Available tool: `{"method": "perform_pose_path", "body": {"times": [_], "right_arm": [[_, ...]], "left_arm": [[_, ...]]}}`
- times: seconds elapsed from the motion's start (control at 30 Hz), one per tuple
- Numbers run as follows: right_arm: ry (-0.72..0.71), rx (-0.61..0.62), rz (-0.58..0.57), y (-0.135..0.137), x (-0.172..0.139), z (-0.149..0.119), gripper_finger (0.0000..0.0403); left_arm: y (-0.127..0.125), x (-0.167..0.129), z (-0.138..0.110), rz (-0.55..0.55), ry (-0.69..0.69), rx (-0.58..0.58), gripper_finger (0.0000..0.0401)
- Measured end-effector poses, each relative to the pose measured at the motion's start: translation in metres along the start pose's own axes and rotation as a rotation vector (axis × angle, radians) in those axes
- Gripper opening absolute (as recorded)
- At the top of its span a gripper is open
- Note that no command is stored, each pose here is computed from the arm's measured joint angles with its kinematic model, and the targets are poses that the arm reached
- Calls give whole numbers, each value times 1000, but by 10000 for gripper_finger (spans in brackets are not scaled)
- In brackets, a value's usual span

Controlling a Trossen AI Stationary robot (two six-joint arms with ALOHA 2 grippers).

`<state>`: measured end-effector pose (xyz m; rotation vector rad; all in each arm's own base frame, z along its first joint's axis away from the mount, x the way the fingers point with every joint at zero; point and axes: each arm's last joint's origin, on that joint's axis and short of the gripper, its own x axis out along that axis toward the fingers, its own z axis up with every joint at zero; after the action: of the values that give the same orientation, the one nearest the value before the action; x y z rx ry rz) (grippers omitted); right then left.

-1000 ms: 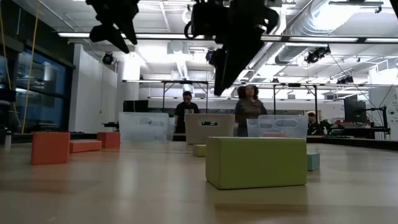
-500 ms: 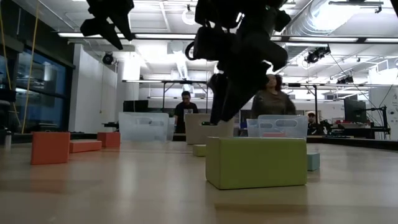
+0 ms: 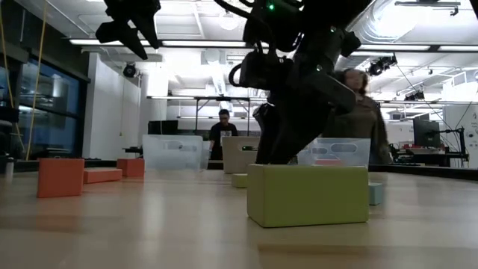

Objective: Sort & place blocks by color
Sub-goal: Put the green block into the blue bin

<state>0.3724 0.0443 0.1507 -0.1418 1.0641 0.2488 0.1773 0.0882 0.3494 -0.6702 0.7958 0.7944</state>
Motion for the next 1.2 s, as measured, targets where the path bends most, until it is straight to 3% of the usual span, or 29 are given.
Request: {"method": "perform_pose_path", "body": {"times": [0.4, 0.83, 1.2], "right_arm": [[17, 10, -1, 0, 17, -15, 236], [2, 67, -5, -1, 18, -12, 113], [-11, 98, 1, -2, 10, 4, 108]], "left_arm": [[0, 0, 0, 16, -10, 1, 186], [0, 0, 0, 16, -10, 4, 186], [0, 0, 0, 16, -9, 27, 186]]}}
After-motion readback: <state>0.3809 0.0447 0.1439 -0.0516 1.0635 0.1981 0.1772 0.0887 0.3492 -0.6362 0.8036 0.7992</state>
